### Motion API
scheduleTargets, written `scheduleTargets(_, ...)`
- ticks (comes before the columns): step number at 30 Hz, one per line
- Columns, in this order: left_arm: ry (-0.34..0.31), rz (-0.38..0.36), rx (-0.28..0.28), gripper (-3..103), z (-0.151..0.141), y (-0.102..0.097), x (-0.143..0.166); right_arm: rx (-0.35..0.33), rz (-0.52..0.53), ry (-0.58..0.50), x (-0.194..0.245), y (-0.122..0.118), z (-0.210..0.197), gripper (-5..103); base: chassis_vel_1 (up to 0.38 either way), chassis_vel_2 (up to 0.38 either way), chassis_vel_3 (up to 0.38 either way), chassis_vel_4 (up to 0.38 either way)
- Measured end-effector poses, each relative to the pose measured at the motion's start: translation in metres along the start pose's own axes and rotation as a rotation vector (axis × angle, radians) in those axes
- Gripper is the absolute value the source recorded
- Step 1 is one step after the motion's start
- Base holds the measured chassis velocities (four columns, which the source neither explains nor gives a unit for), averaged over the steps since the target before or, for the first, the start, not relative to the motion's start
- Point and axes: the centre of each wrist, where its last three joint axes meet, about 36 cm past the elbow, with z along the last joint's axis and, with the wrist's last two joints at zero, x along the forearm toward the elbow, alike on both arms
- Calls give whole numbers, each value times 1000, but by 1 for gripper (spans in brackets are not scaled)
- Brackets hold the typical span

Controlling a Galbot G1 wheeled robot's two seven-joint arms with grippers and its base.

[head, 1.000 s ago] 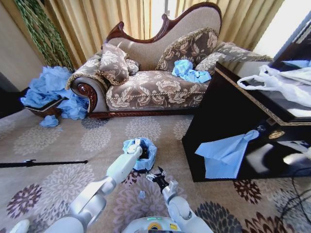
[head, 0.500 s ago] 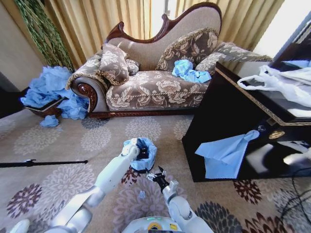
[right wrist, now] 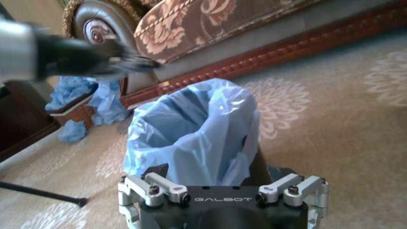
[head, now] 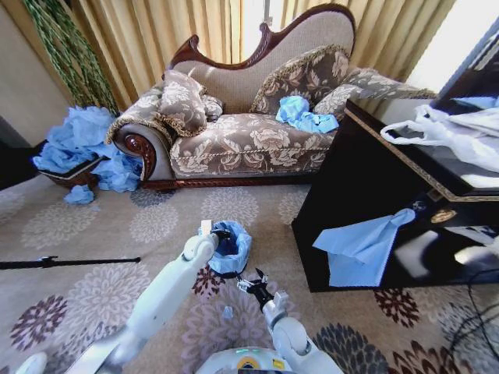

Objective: Place a garbage bag over the trash bin.

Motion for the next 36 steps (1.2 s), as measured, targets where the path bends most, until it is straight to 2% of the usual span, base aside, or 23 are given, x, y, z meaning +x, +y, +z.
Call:
scheduleTargets(1, 0, 0, 0, 0, 0, 0, 0, 0, 0, 0, 0, 0, 0, 100, 0, 0, 0, 0)
scheduleTargets(2, -30, 2, -22, 0, 5, 2, 6, 0, 3, -3, 1, -2, -1, 100, 0, 0, 0, 0)
scheduleTargets(4, -130, 19, -96, 0, 22, 10, 22, 11, 26, -27, 9, -10, -6, 100, 0, 0, 0, 0)
scheduleTargets(5, -159, 41, -114, 0, 26, 12, 24, 27, 44, -44, 16, -16, -9, 100, 0, 0, 0, 0)
scheduleTargets(7, -179, 67, -125, -3, 28, 13, 25, 39, 60, -57, 23, -20, -11, 100, 0, 0, 0, 0)
scheduleTargets(9, -220, 133, -139, 7, 31, 16, 33, 64, 99, -104, 40, -25, -20, 100, 0, 0, 0, 0)
scheduleTargets(10, -229, 134, -142, 13, 33, 20, 40, 71, 115, -124, 43, -25, -25, 100, 0, 0, 0, 0)
scheduleTargets(12, -232, 128, -145, 13, 37, 23, 49, 79, 131, -146, 45, -25, -30, 100, 0, 0, 0, 0)
scheduleTargets(13, -230, 110, -149, 18, 43, 30, 63, 86, 145, -174, 48, -23, -37, 100, 0, 0, 0, 0)
scheduleTargets(14, -230, 110, -149, 18, 43, 30, 63, 86, 145, -174, 48, -23, -37, 100, 0, 0, 0, 0)
scheduleTargets(17, -229, 60, -161, 34, 54, 43, 93, 91, 168, -223, 56, -16, -56, 100, 0, 0, 0, 0)
scheduleTargets(19, -228, 19, -168, 45, 60, 49, 111, 124, 184, -253, 62, -13, -65, 100, 0, 0, 0, 0)
scheduleTargets(21, -225, 5, -166, 45, 64, 50, 118, 144, 191, -263, 65, -12, -69, 100, 0, 0, 0, 0)
scheduleTargets(22, -219, -24, -160, 51, 72, 51, 130, 170, 197, -273, 71, -10, -72, 100, 0, 0, 0, 0)
scheduleTargets(23, -214, -46, -156, 56, 78, 51, 142, 183, 199, -281, 78, -8, -76, 100, 0, 0, 0, 0)
scheduleTargets(24, -214, -46, -156, 56, 78, 51, 142, 183, 199, -281, 78, -8, -76, 100, 0, 0, 0, 0)
scheduleTargets(26, -187, -82, -136, 67, 87, 47, 165, 190, 200, -287, 92, -1, -79, 100, 0, 0, 0, 0)
scheduleTargets(27, -187, -82, -136, 67, 87, 47, 165, 190, 200, -287, 92, -1, -79, 100, 0, 0, 0, 0)
scheduleTargets(30, -172, -117, -103, 83, 87, 37, 193, 180, 215, -291, 118, 13, -84, 100, 0, 0, 0, 0)
scheduleTargets(32, -170, -132, -101, 83, 86, 33, 203, 176, 223, -292, 127, 16, -86, 100, 0, 0, 0, 0)
scheduleTargets(33, -169, -142, -103, 88, 84, 30, 209, 175, 228, -293, 134, 17, -89, 100, 0, 0, 0, 0)
scheduleTargets(34, -170, -162, -107, 97, 81, 24, 224, 174, 236, -294, 148, 14, -94, 100, 0, 0, 0, 0)
scheduleTargets(36, -170, -168, -108, 97, 79, 22, 230, 175, 235, -297, 155, 11, -96, 100, 0, 0, 0, 0)
